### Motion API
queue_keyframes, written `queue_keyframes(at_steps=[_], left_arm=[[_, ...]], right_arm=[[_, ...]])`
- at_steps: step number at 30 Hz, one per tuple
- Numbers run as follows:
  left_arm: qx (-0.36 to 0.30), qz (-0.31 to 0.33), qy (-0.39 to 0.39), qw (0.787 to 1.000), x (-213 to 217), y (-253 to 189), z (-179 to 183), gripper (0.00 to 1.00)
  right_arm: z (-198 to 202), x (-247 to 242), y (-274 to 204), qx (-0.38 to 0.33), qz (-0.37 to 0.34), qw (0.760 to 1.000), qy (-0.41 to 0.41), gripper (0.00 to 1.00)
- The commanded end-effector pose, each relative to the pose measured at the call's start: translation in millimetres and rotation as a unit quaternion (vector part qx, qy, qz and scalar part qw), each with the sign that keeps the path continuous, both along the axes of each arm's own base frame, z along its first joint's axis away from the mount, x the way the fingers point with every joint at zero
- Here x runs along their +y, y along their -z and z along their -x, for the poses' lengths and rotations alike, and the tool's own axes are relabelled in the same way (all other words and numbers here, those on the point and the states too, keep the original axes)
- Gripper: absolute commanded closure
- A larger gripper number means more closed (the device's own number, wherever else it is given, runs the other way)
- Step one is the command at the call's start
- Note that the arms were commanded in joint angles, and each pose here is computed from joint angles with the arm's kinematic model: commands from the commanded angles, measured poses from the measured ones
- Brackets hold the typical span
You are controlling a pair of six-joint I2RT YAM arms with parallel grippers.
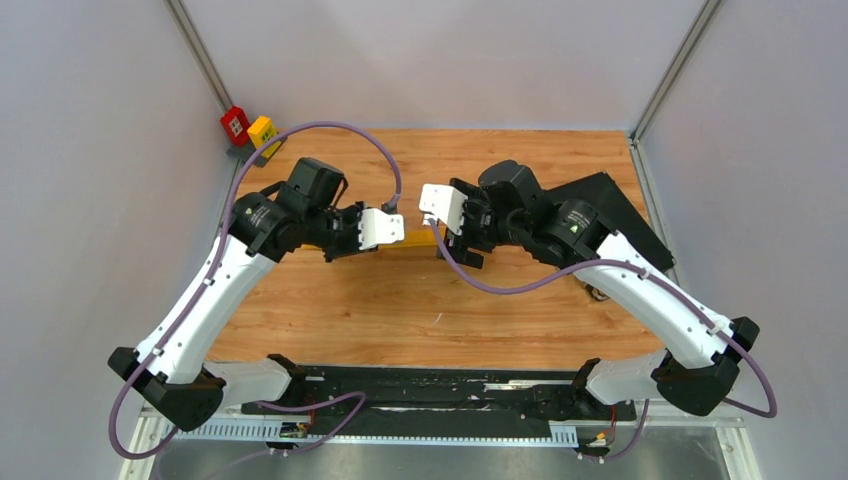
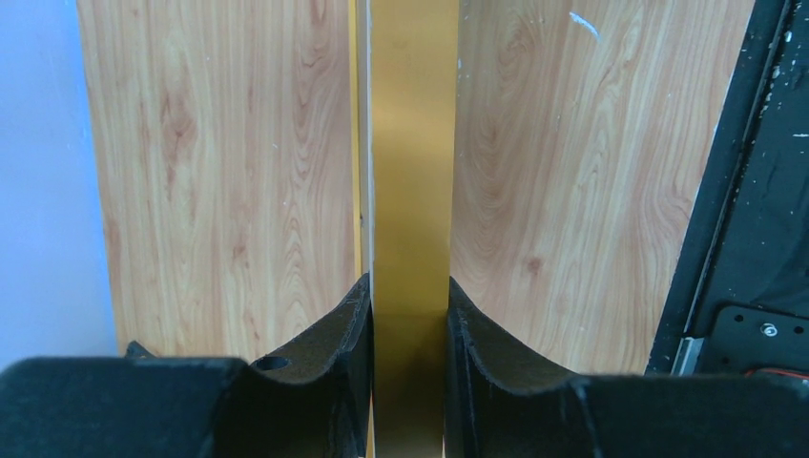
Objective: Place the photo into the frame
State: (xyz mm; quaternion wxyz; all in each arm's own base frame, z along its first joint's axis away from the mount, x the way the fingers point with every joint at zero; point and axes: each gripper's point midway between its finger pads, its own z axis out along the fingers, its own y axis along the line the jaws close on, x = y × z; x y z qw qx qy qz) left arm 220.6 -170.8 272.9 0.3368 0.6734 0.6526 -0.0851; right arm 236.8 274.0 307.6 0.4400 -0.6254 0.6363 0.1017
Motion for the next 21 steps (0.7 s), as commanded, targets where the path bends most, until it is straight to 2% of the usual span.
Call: queue_keyframes(at_steps=[1,11,14,17,21], left_arm=[[-0.044,0.059,0.024,0.997,-13.3,-39.2,2.6,1.00],[-0.041,0.066,0.031,0.997,-16.3,-42.6,4.1,1.00],[-0.042,0.068,0.031,0.996,-16.8,-43.4,4.1,1.00],[-0.043,0.068,0.031,0.996,-16.3,-43.8,4.5,1.00],[-0.046,0.065,0.029,0.996,-14.3,-42.1,4.5,1.00]], right_arm=[[-11.1,5.3,-4.9,-0.036,0.006,0.999,0.003,0.24],[-14.7,15.0,14.1,-0.037,0.038,0.999,-0.007,0.29],[-15.0,16.4,19.7,-0.032,0.044,0.998,-0.009,0.34],[-14.2,16.5,25.4,-0.027,0.047,0.999,-0.010,0.42],[-13.3,16.2,29.5,-0.023,0.049,0.998,-0.011,0.61]])
